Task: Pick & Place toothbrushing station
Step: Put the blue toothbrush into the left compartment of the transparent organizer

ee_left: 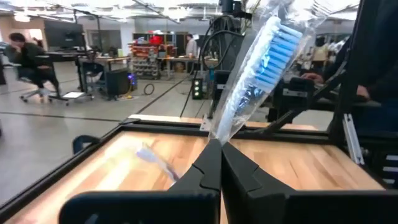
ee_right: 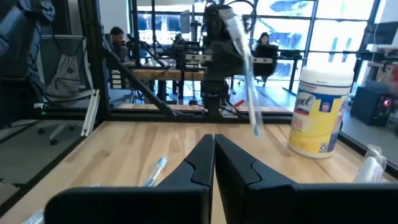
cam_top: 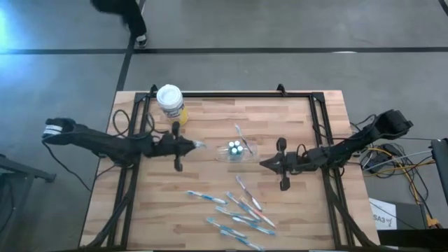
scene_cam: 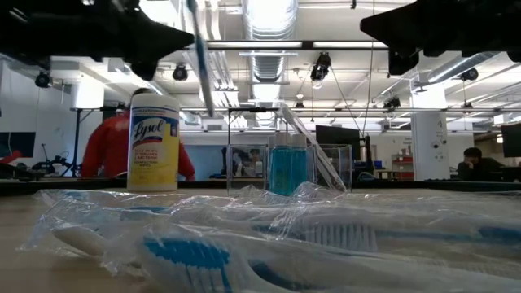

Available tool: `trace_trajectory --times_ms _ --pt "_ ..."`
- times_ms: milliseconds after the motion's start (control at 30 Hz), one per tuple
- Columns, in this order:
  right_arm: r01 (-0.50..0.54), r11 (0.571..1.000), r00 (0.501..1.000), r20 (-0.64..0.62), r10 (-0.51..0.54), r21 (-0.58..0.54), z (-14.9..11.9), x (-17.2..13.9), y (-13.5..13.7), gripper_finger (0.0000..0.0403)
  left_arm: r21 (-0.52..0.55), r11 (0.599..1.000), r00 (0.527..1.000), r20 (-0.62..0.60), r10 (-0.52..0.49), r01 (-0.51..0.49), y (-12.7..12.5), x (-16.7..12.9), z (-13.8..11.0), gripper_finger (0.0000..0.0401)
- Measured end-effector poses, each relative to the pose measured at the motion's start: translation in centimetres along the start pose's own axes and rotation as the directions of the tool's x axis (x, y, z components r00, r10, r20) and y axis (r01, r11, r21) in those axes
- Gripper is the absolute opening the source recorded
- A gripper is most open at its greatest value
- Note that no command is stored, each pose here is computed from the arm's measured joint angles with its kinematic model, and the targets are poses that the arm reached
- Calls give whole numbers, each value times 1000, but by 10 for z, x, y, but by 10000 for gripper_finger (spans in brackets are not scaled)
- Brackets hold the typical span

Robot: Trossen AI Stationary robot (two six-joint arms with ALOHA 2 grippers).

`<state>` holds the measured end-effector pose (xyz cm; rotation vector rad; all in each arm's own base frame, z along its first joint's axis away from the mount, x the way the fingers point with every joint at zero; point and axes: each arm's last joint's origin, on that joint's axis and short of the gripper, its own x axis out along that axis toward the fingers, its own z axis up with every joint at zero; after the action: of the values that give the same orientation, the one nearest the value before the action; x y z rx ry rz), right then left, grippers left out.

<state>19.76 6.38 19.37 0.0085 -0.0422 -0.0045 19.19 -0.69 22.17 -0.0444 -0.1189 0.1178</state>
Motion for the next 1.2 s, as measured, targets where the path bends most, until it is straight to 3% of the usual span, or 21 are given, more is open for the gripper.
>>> trace_trajectory --times_ms 267,500,733,900,1200 --pt "0 1000 1000 2 0 -18 0 0 0 8 -51 998 998 -52 -48 45 13 41 -15 1" --pt "-1 1000 1000 -3 1 -12 0 0 0 8 -6 1000 989 -142 -30 29 12 71 -34 1" --pt "-9 1000 1000 -8 9 3 -1 0 0 8 7 995 968 -233 95 -96 22 76 -60 0" --pt "-9 1000 1000 -11 9 23 -1 0 0 8 1 992 959 -255 122 -126 29 80 -73 0" --pt "-9 1000 1000 -14 9 22 -1 0 0 8 -89 980 955 -254 151 -179 35 81 -74 21"
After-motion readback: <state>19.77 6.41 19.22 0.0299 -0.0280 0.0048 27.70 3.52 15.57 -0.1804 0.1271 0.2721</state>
